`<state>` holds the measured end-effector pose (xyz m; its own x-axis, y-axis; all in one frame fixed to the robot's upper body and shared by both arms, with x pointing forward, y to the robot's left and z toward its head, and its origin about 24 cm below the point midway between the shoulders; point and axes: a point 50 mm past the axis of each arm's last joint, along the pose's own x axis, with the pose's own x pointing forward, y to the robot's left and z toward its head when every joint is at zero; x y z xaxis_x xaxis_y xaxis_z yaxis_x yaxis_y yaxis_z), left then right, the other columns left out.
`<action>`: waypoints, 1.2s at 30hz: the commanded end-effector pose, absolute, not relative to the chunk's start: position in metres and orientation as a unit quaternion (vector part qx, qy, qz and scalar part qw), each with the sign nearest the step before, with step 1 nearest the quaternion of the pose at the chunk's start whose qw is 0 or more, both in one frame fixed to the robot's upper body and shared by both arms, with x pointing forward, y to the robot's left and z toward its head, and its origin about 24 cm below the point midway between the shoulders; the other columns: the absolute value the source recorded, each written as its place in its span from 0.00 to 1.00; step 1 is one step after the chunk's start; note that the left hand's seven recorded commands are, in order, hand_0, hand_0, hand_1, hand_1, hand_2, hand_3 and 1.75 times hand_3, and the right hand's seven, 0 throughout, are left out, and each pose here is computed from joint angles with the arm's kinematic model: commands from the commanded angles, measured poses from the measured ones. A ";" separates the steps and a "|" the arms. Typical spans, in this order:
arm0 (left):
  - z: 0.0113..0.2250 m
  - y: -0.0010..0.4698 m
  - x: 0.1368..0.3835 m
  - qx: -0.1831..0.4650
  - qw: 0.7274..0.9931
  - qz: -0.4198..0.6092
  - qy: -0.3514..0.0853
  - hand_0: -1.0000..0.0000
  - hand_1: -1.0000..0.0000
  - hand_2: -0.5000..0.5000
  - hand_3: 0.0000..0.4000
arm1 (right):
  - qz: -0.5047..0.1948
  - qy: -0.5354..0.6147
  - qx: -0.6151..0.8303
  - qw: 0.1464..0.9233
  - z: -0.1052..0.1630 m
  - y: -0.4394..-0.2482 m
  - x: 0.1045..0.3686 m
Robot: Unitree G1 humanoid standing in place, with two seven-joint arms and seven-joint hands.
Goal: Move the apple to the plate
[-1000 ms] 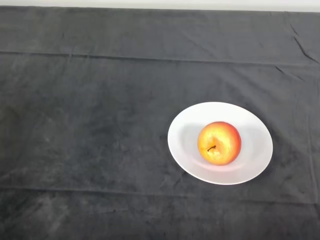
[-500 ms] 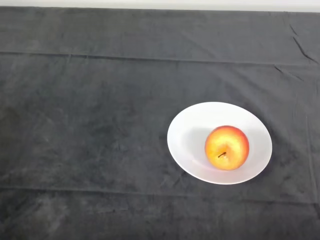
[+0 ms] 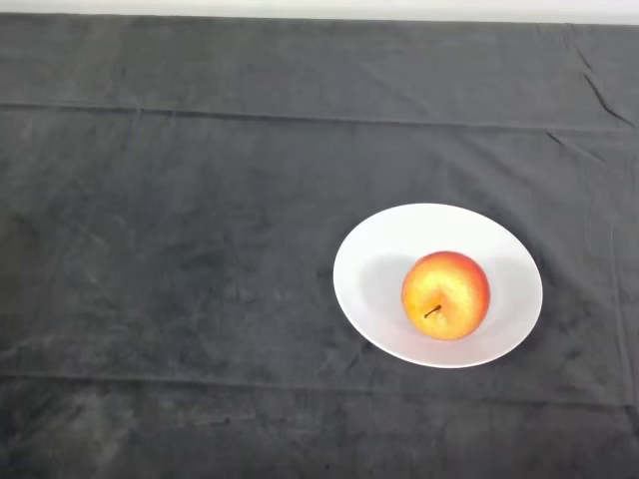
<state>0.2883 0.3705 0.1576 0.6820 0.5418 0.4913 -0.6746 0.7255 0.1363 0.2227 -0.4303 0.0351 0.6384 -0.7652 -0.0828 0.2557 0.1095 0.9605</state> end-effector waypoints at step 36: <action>0.167 0.372 0.285 0.162 0.901 0.332 -0.227 1.00 1.00 0.50 0.00 | -0.364 -0.240 0.551 0.711 0.043 -0.439 0.217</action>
<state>0.2862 0.3741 0.1593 0.6945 0.5242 0.4929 -0.6670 0.7258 0.1680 0.2227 -0.4303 0.0351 0.6385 -0.7652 -0.0828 0.2558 0.1095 0.9605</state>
